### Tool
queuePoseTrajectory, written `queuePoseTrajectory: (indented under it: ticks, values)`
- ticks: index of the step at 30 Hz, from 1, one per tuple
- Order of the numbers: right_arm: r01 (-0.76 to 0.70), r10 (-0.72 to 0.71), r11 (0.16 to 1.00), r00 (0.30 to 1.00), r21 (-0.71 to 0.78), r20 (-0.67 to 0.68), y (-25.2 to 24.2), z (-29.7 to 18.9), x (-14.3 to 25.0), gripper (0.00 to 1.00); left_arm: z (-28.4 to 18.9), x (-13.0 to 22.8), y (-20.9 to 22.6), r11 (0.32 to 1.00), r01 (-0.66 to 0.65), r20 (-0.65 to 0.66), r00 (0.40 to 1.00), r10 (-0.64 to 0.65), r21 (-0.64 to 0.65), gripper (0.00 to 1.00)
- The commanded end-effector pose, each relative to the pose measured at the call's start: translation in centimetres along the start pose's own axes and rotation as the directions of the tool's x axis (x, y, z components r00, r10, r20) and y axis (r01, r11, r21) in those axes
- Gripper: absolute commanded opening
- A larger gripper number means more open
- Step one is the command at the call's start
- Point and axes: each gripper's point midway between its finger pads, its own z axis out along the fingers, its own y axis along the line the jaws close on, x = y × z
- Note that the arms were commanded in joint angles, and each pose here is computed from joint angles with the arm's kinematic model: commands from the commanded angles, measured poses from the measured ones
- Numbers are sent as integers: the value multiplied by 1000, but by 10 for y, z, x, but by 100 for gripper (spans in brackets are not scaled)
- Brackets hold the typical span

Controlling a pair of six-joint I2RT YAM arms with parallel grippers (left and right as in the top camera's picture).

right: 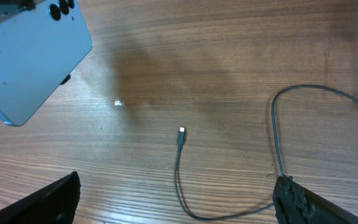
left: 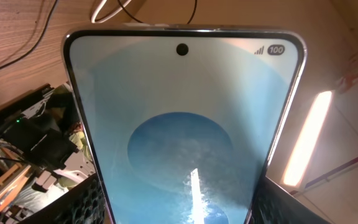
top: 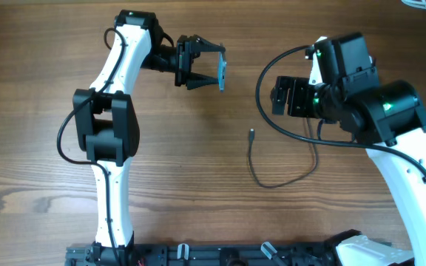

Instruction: Plug charger to phone and switch on socket

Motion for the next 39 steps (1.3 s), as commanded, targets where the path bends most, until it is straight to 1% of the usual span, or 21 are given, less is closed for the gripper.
queuePoseTrajectory:
  ticks: [1,4,7,17,39]
  values:
    - [-54,39,989,993,137,112,-22,-9,-20,100,-2,21,-24,997,-56,-11,998,57,45,61]
    - [-157,86,937,969,312,230,-56,-18,-35,100,-2,21,-24,997,-56,-11,998,57,45,61]
    - [-172,76,915,962,365,262,-65,-17,-42,100,-2,21,-24,997,-57,-11,998,57,45,61]
    - [-136,64,901,981,413,184,-67,18,-41,100,-2,21,-24,997,-57,-11,998,57,45,60]
    - [-134,64,900,982,415,179,-67,20,-41,100,-2,21,-24,997,-57,-11,998,57,45,59]
